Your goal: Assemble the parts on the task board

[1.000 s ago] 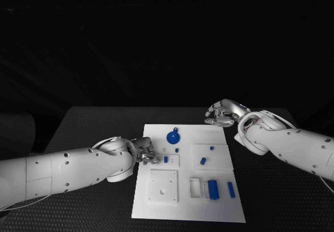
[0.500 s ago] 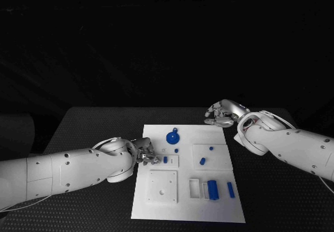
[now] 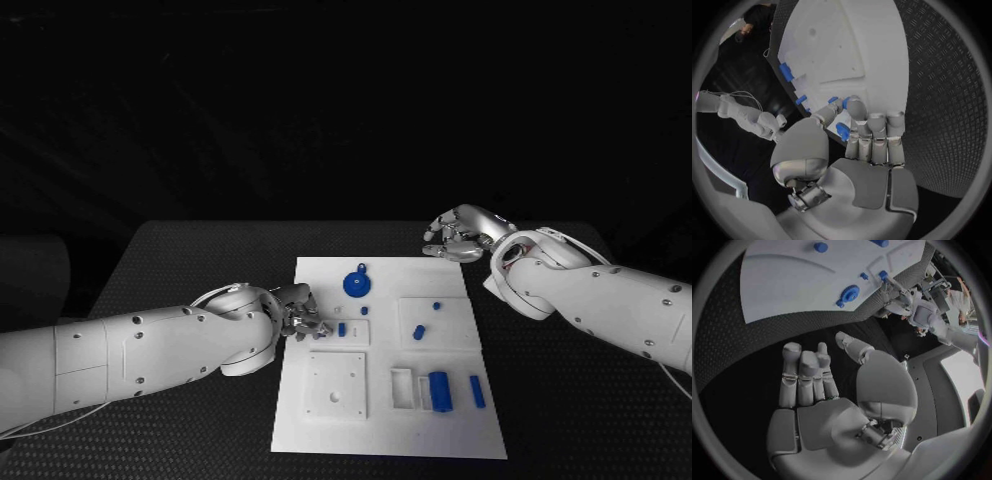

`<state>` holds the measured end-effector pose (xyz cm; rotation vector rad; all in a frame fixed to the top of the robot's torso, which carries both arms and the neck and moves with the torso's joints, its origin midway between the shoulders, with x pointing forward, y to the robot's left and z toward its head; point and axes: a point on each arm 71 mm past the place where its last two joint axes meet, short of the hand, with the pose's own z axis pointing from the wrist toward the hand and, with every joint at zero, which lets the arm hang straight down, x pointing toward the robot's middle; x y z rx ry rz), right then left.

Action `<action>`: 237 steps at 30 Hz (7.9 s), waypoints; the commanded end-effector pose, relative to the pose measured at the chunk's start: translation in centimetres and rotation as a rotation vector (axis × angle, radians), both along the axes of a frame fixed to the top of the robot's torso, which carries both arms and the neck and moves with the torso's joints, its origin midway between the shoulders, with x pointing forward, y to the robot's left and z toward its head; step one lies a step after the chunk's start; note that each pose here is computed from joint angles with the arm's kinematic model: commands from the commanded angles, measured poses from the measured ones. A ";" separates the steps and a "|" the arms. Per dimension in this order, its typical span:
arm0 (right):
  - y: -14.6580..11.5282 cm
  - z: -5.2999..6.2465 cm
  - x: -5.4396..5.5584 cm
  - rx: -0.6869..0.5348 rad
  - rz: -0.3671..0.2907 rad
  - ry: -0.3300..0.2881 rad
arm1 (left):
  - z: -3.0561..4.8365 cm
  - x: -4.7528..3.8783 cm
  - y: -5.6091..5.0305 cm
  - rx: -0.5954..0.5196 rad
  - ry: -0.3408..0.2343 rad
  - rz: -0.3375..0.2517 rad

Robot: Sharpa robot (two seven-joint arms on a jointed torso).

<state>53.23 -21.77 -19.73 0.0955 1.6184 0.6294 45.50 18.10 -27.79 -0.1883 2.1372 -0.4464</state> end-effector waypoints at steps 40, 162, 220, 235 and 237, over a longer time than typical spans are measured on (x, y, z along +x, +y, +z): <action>0.1 -0.4 -0.1 -0.006 0.014 0.016 | 1.39 0.57 0.0 -0.062 0.101 -0.008; 0.5 -0.7 -0.1 -0.003 0.023 0.023 | 1.62 2.56 -1.6 0.187 0.160 -0.136; 0.5 -0.8 -0.1 -0.004 0.023 0.024 | 1.06 2.16 -1.6 0.194 0.203 -0.162; 0.6 -0.8 -0.1 -0.003 0.024 0.023 | 1.06 2.11 -1.4 0.198 0.210 -0.167; 0.5 -0.8 -0.1 -0.004 0.023 0.023 | 1.06 2.10 -1.4 0.199 0.210 -0.167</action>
